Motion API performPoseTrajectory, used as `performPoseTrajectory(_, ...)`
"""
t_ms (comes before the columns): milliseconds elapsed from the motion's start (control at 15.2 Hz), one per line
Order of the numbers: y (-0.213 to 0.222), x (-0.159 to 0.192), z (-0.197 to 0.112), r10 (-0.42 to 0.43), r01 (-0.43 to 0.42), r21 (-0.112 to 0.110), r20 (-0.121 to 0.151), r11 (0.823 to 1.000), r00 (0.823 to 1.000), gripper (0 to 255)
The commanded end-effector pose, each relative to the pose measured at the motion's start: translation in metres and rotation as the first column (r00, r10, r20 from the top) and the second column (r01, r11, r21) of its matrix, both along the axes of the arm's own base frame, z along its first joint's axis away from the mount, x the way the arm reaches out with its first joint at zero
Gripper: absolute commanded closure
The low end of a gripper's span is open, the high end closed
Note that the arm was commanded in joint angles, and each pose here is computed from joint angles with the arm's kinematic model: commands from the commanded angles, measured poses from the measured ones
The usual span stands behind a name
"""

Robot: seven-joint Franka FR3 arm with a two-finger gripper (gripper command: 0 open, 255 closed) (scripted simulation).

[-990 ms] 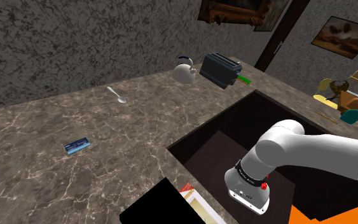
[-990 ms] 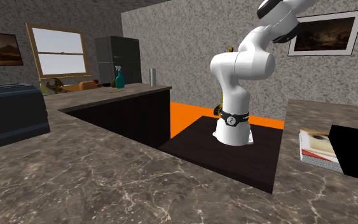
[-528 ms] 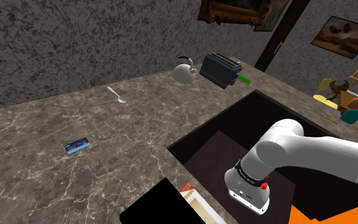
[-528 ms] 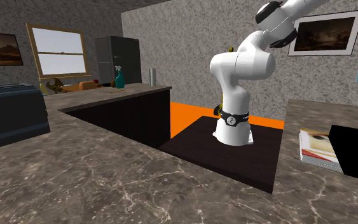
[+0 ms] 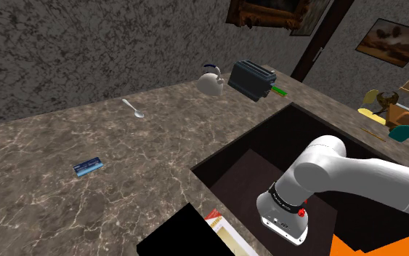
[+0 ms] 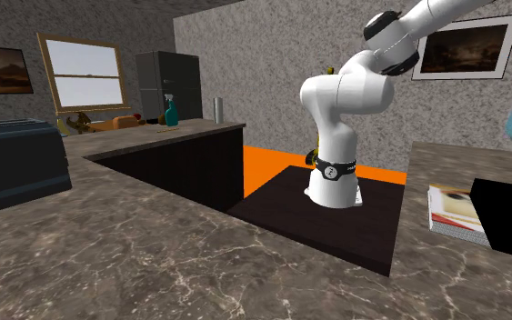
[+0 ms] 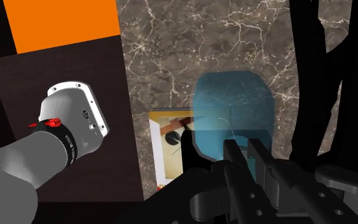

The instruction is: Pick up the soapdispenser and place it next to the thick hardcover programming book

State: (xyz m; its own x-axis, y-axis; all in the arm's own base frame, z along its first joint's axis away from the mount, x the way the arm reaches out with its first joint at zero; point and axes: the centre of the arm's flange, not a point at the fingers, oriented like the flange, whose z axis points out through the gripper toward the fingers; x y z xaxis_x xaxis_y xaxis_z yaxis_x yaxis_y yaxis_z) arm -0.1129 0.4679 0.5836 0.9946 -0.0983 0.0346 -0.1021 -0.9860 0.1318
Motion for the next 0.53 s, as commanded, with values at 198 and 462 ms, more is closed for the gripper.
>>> performPoseTrajectory(198,-0.001,-0.001,-0.026,0.0,0.0,0.001,0.0,1.0,1.0,255)
performPoseTrajectory(462,-0.001,-0.001,-0.047,0.0,0.0,0.001,0.0,1.0,1.0,255)
